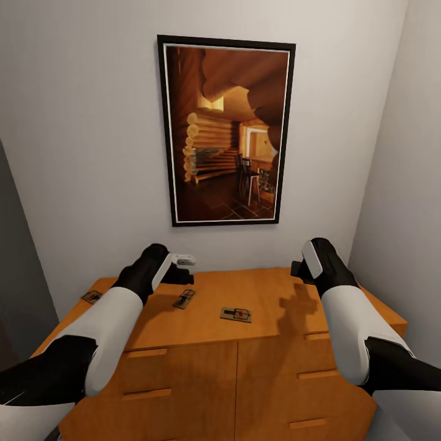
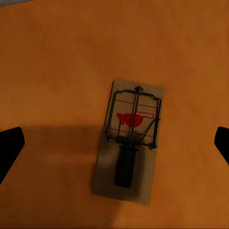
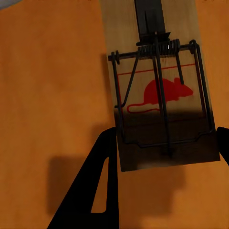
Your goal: Take the four mousetraps from the cabinet in the bathroom and place them on the bathroom floor. Make sure all four end up on the same floor surface, and ensure that at least two of them are either under or directly next to the same bathroom sink.
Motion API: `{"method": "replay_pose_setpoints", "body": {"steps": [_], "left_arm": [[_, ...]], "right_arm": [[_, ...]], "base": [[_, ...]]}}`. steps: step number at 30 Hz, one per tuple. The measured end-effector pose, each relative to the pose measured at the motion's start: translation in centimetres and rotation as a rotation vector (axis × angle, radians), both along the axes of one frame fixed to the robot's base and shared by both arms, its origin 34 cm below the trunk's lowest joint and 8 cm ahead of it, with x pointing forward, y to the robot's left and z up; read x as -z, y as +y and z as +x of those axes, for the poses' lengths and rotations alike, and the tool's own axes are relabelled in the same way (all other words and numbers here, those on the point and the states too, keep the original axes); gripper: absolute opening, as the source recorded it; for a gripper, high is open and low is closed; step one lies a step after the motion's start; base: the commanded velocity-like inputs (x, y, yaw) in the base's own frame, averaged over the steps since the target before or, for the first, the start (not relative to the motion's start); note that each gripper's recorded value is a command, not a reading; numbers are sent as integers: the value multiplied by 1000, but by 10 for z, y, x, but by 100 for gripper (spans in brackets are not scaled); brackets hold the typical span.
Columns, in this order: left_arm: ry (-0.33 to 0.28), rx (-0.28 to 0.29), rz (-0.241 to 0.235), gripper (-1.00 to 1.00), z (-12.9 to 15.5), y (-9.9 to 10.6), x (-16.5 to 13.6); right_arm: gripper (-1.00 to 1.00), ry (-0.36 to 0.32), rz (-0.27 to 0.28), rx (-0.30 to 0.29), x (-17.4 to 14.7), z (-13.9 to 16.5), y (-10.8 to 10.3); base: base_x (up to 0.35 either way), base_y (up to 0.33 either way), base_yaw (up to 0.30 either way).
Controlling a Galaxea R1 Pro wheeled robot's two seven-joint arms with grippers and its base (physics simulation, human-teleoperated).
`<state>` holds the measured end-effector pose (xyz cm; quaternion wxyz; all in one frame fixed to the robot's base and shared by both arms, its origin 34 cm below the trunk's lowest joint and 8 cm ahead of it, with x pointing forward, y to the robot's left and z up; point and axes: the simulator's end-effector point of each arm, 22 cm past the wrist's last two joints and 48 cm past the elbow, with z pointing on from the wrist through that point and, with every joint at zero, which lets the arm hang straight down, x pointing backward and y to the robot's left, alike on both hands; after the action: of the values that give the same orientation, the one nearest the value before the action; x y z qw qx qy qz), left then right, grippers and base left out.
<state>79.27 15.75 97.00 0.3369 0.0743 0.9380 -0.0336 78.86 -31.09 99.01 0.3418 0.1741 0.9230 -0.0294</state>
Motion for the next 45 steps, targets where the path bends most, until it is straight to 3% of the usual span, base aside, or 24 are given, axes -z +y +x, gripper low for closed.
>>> {"method": "replay_pose_setpoints", "body": {"steps": [12,27,45], "left_arm": [[62,0,9,100,-9,1,23],[63,4,8,100,-10,-3,25],[125,0,18,100,-20,1,50]], "right_arm": [[-100,0,0,-2,0,0,1],[-100,1,4,-1,1,0,1],[-100,64,5,-14,25,-7,4]], "base": [[0,0,0],[0,0,0],[0,0,0]]}}
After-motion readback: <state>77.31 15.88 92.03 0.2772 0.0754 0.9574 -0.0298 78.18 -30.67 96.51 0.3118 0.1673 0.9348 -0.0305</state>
